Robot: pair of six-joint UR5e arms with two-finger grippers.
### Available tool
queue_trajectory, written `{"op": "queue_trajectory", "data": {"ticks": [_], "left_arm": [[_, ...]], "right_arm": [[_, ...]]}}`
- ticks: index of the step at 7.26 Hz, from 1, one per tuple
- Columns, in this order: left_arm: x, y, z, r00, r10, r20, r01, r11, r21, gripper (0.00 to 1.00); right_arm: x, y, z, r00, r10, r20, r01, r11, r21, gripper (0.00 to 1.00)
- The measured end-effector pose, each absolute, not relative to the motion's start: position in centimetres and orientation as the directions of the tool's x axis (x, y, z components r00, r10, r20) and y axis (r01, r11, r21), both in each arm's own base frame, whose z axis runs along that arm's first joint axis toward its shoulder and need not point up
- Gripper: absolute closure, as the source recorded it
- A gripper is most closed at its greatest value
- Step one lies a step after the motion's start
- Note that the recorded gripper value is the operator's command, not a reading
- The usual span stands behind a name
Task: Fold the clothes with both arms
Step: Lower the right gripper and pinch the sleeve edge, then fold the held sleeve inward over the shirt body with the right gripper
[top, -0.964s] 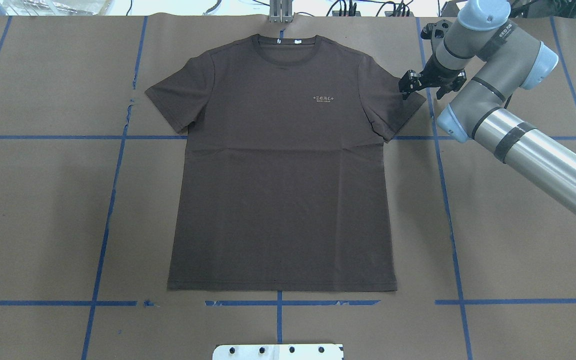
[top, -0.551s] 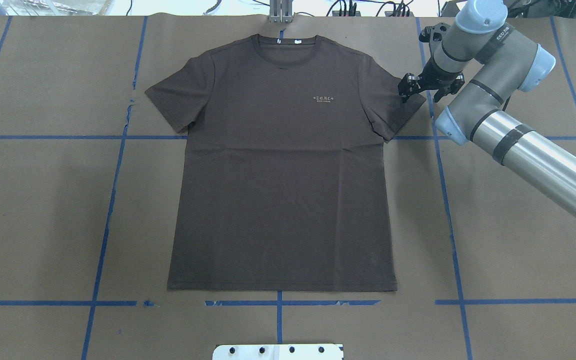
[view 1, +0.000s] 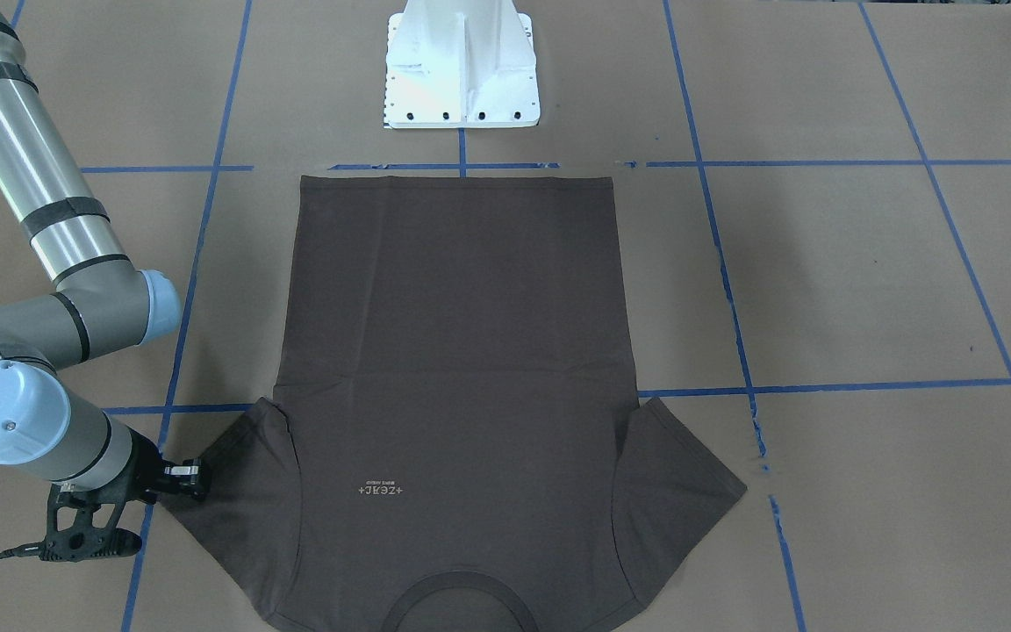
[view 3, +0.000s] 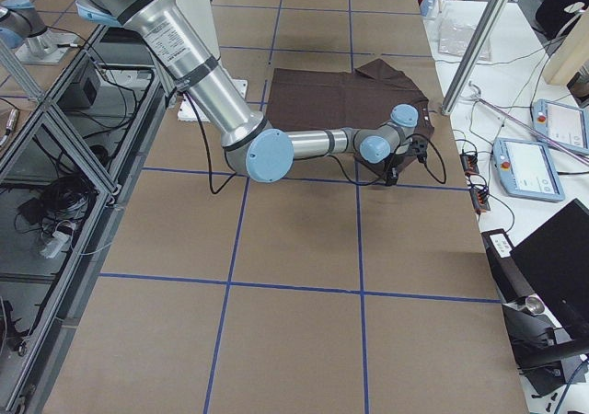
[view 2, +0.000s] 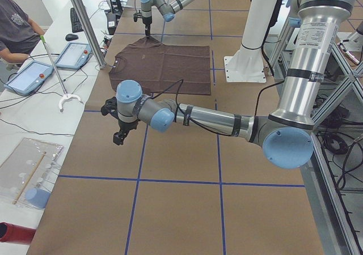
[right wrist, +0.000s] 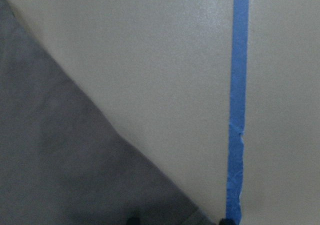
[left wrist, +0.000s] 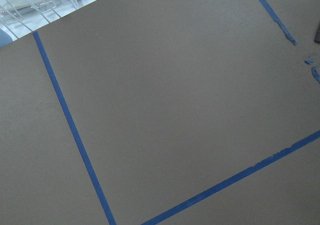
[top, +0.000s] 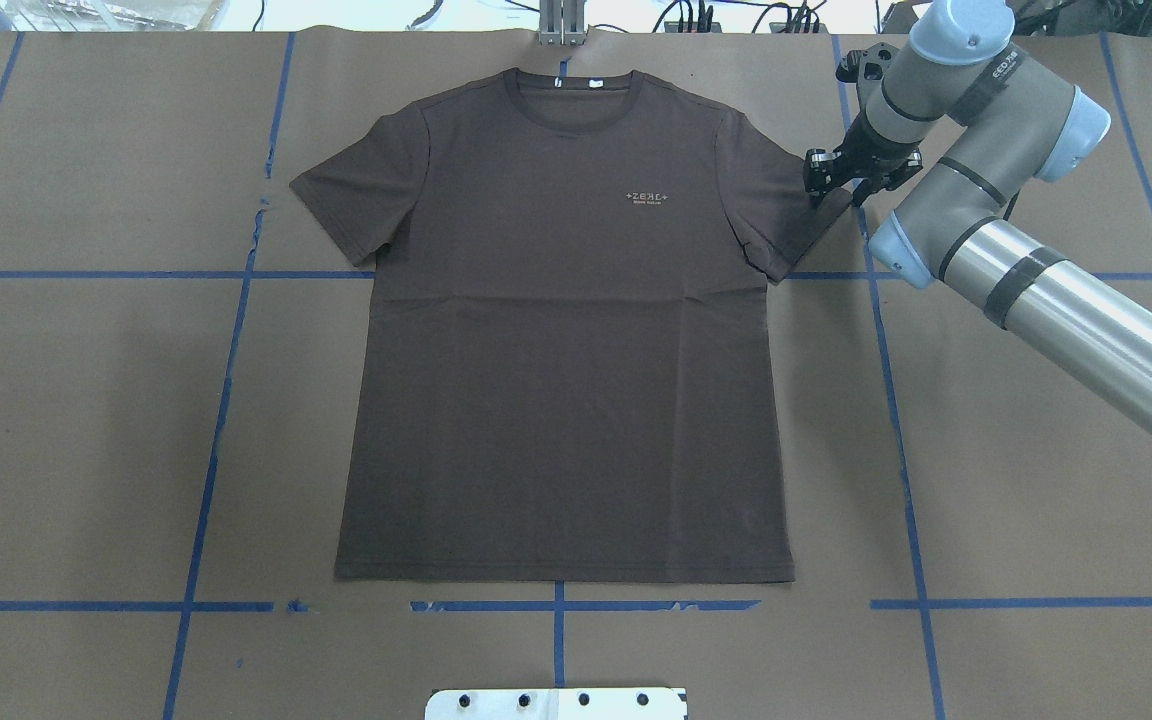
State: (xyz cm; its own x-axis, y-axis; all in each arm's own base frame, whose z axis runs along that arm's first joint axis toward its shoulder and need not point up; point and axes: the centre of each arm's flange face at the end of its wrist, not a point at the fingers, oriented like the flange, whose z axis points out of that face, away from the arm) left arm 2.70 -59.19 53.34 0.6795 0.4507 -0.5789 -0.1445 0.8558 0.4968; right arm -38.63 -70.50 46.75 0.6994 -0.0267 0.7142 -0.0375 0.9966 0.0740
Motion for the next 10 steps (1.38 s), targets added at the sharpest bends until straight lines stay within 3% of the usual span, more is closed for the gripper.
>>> {"op": "queue_trajectory", "data": {"ticks": [1, 4, 10], "left_arm": [[2.7, -59.2, 53.4, 0.679, 0.451, -0.579, -0.145, 0.856, 0.496, 0.0], [2.7, -59.2, 53.5, 0.68, 0.45, -0.579, -0.145, 0.857, 0.495, 0.0], [2.7, -59.2, 53.5, 0.68, 0.45, -0.58, -0.145, 0.857, 0.494, 0.0]], "right_arm": [[-38.6, -70.7, 46.2, 0.696, -0.03, 0.718, -0.039, 0.996, 0.079, 0.99], [-38.6, -71.2, 44.2, 0.684, -0.044, 0.728, -0.044, 0.994, 0.101, 1.0], [-45.3, -71.5, 28.2, 0.633, -0.189, 0.75, -0.065, 0.953, 0.296, 1.0]]}}
